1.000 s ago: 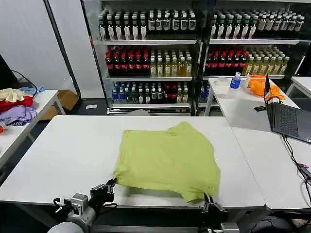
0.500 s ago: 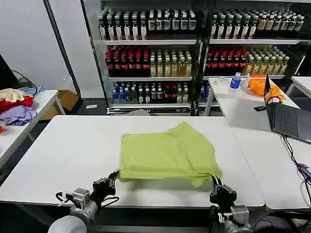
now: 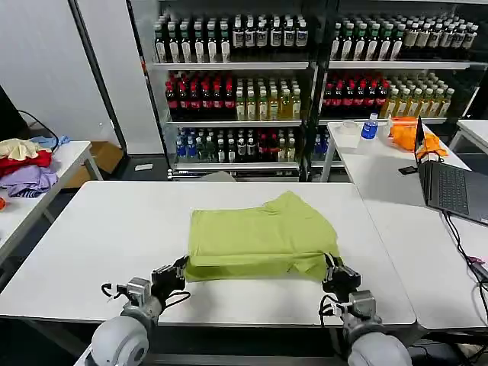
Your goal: Fold and organize the clothes.
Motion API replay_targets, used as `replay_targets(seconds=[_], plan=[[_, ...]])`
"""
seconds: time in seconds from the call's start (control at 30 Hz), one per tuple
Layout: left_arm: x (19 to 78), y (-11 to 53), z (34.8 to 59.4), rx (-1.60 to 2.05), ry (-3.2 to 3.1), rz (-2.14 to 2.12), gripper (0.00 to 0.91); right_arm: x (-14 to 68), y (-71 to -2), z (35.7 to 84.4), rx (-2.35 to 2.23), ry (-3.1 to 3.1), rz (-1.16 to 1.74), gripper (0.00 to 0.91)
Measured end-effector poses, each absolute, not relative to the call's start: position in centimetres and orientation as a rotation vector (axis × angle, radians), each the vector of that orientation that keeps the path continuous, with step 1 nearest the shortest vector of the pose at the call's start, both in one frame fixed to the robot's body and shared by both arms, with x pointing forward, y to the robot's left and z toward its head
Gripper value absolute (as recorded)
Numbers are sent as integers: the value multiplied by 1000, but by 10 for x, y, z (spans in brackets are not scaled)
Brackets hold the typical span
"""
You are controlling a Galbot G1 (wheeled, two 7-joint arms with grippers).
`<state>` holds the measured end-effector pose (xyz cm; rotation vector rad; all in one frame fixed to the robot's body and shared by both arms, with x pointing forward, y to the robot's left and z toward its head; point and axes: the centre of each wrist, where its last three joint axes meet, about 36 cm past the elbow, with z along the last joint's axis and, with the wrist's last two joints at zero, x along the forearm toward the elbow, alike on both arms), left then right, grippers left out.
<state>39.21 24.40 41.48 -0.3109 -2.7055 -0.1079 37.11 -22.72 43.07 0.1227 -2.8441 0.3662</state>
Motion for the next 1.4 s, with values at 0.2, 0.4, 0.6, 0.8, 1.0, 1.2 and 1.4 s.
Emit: replay_targets(seconds=[0.2,0.4,0.6,0.8,1.0,1.2,1.4], plan=[[404,239,407,-311,-2704,-123,20,386,-226,420,120,-2847,413,0],[409,234,402,-323,-2700,-132,907,393,-224,408,113,-2836,437,907],[410,233,402,-322,-2702,-128,907,394,-223,405,95,-2859,426,907],[406,236,405,-315,-2714,-124,907,388,-224,407,50,-2911,401,907],[397,237,400,-300,-2700,-107,907,373,-231,409,9,-2918,354,907],[390,236,394,-298,-2680,-91,907,365,-241,405,-39,-2872,290,907],[387,233,389,-300,-2664,-91,907,366,-247,397,-64,-2802,270,907]])
